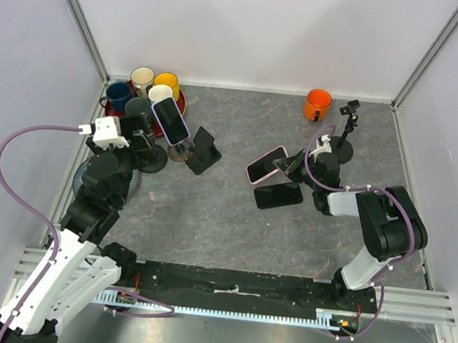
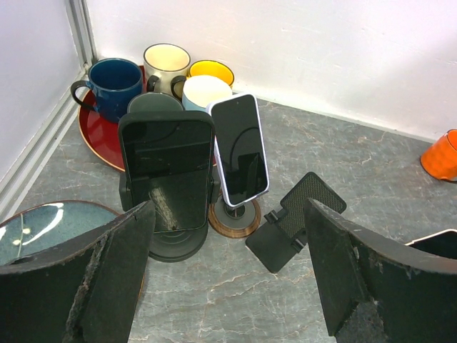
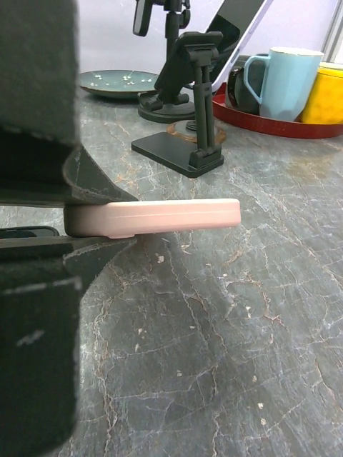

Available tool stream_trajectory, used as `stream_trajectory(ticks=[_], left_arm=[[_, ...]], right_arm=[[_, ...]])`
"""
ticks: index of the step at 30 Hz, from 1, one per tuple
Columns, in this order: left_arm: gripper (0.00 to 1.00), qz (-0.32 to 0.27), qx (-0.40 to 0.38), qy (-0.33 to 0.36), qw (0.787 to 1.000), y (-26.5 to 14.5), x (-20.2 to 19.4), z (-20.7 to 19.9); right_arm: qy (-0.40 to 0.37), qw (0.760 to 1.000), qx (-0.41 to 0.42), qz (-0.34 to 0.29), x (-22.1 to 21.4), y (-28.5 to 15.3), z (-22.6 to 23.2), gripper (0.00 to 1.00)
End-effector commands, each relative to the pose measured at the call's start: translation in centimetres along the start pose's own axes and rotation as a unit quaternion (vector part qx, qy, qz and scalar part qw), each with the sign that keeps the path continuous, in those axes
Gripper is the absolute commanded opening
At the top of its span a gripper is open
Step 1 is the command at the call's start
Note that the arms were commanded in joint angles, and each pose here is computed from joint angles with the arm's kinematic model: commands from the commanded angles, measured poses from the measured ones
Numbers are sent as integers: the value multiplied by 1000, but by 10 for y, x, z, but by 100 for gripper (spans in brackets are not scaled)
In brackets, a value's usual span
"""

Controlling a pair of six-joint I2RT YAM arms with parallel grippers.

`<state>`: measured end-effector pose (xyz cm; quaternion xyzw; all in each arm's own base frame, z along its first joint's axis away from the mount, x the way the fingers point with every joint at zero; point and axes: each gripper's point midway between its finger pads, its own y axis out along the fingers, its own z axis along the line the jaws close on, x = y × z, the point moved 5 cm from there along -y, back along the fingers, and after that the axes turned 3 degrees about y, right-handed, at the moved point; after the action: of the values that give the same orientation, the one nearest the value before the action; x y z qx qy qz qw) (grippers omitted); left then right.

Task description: Remove the phone from the phone stand

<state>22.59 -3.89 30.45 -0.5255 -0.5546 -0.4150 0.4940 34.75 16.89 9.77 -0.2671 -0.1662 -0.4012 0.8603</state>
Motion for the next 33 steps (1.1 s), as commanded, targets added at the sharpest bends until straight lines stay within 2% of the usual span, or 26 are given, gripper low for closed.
stream_trajectory(ticks=[1,11,14,18,23,33], left_arm=[[91,-14,-3,5,1000,3,4,-1],[90,-12,-5,5,1000,3,3,-1],[90,-10,-7,7,1000,3,2,-2],[90,-8,-9,8,1000,4,2,-3],[90,-8,-9,8,1000,4,2,-3],[89,-4,-13,9,1000,5,0,-4]], right_arm=[[6,999,38,-11,6,-2,6,0],[-5,1000,-25,14,2,-10,-26,2],[-8,999,-35,22,1,-8,-32,12],[-8,998,-42,39,-3,-4,-37,29],[-15,996,-77,37,-5,-8,-49,38],[-47,989,-134,30,0,-18,-57,64]])
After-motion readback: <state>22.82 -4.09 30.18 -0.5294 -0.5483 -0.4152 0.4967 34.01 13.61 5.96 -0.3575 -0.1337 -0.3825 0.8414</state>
